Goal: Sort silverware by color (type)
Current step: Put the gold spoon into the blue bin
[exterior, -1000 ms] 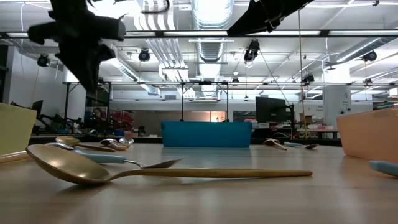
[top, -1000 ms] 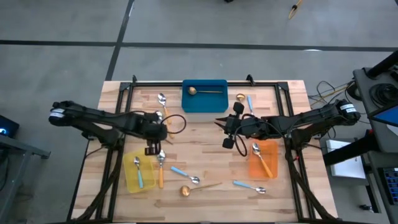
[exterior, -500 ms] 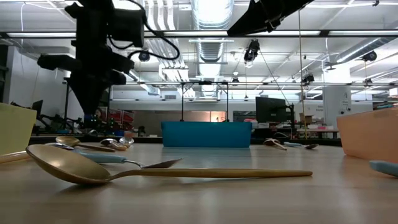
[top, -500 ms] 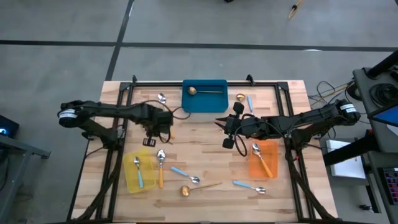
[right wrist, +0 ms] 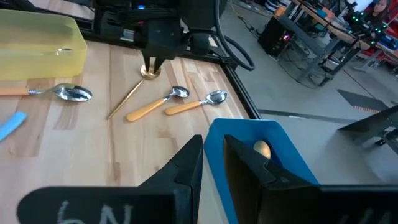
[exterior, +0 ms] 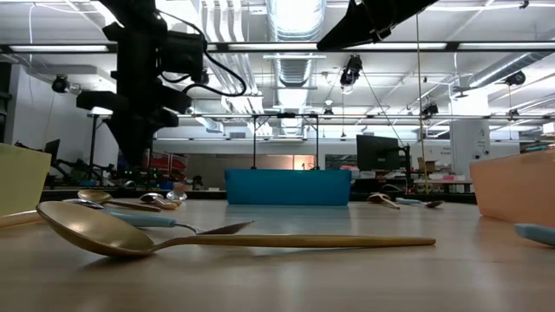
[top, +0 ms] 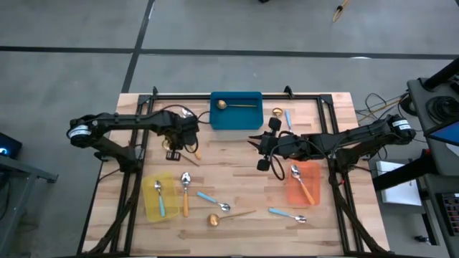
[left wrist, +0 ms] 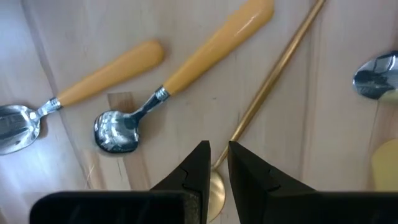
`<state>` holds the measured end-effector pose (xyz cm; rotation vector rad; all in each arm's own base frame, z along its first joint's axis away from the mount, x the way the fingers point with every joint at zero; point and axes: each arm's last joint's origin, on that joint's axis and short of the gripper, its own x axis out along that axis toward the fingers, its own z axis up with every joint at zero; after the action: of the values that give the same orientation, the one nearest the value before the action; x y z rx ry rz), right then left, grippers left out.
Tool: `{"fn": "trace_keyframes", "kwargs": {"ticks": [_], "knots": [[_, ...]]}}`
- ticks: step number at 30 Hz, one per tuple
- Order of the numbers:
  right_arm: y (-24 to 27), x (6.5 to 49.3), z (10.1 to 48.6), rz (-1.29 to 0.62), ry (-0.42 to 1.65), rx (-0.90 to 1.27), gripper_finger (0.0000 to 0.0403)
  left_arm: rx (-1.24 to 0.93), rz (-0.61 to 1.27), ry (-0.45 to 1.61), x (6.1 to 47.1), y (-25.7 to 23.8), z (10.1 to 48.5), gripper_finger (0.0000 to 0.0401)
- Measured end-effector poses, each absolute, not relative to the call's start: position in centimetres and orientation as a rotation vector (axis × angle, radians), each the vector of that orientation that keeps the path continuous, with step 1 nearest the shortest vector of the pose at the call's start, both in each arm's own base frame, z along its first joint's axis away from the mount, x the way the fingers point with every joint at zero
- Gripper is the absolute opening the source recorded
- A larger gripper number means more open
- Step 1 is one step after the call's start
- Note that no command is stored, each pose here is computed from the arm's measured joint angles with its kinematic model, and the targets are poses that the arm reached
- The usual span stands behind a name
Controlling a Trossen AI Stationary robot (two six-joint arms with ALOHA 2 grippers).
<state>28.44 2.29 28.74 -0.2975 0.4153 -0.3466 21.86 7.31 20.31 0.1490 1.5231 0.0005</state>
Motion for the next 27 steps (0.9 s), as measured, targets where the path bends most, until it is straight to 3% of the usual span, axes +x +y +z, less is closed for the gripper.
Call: {"fn": "trace_keyframes", "kwargs": {"ticks": [27], "knots": [[1.2, 28.5, 28.7, -0.387, 0.421, -0.284, 0.0056, 0.113, -0.034, 1.531, 20.4, 6.8, 16.5, 0.0038]]}}
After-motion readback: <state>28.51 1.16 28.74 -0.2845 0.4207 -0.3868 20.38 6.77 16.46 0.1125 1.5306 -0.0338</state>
